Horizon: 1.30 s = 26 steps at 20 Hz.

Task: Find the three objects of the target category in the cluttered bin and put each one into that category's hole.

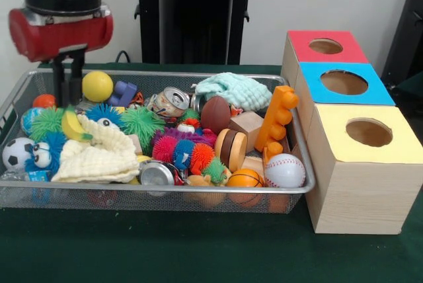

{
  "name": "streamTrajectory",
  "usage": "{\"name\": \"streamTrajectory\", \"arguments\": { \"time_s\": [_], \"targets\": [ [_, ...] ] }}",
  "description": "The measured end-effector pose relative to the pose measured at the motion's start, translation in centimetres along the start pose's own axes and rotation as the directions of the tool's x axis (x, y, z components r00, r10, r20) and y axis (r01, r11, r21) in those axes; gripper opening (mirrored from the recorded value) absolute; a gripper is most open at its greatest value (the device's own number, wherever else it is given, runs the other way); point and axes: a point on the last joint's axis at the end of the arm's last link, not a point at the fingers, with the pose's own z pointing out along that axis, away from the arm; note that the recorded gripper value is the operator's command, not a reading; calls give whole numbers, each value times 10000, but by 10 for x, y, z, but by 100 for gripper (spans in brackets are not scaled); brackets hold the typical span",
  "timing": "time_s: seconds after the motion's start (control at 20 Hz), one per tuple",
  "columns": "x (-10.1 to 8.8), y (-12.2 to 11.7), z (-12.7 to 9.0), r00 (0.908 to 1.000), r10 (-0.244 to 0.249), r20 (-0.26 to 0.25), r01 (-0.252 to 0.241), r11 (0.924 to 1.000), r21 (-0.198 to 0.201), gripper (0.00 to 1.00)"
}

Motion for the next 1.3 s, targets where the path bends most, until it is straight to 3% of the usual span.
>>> {"name": "streamTrajectory", "arguments": {
  "time_s": [0.3,0.4,0.75,1.05,1.3],
  "targets": [
    [-11,-37,24,9939,-1052,339,1046,9943,189,0],
    [-15,-47,37,9869,-1537,498,1532,9881,136,0],
    [-18,-56,62,9666,-2481,648,2493,9684,-116,0],
    [-14,-63,75,9504,-3093,323,3104,9497,-419,0],
    [-11,-71,72,9460,-3240,-110,3228,9445,-608,0]
  ]
}}
